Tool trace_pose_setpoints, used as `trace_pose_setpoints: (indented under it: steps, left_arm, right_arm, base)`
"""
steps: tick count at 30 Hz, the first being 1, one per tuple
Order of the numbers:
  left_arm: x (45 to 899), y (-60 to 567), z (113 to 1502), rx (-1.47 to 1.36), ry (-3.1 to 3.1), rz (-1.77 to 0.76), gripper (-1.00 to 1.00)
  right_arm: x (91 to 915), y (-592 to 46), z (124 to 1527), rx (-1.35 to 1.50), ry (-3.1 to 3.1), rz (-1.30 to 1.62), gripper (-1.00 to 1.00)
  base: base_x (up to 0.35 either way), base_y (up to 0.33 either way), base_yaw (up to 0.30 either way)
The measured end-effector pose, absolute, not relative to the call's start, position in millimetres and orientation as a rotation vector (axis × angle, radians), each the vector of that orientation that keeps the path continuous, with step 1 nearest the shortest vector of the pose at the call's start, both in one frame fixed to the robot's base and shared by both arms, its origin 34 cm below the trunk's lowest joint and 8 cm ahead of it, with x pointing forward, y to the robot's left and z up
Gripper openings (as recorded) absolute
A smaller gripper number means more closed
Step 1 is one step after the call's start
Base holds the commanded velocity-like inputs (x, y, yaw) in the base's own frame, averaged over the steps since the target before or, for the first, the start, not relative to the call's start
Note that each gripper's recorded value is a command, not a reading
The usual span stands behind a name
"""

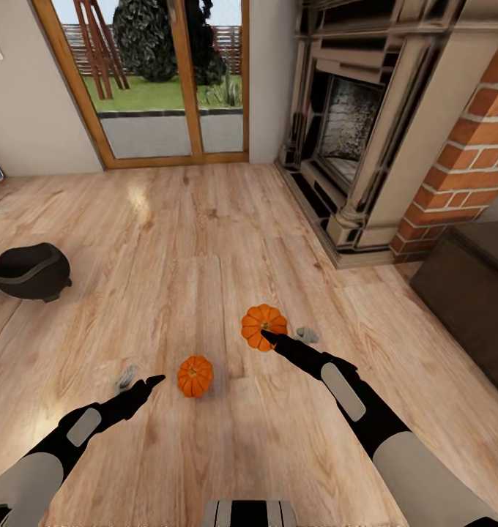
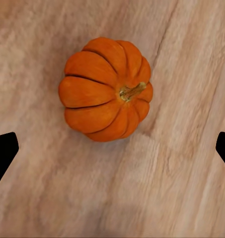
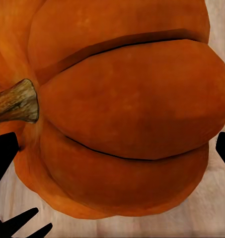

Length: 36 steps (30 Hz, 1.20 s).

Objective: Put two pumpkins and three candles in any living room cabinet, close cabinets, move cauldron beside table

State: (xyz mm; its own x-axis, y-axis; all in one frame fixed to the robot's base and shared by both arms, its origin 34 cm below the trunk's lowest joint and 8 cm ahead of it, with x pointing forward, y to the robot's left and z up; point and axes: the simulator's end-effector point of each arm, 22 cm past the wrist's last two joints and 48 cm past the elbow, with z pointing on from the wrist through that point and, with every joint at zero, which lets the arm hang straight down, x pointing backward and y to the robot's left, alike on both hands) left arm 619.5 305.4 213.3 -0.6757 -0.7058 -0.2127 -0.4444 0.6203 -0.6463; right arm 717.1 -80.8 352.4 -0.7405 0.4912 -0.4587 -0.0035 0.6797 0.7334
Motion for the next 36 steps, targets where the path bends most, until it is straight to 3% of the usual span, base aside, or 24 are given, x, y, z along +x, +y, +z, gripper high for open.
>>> trace_pose_setpoints:
  steps: [36]
  left_arm:
    - [575.4,302.5,138.0,-0.967,2.518,-0.738,1.0]
  right_arm:
    - [691.6,-80.7,263.1,0.452,2.357,0.98,-1.0]
  base:
    - [0.0,0.0,0.0]
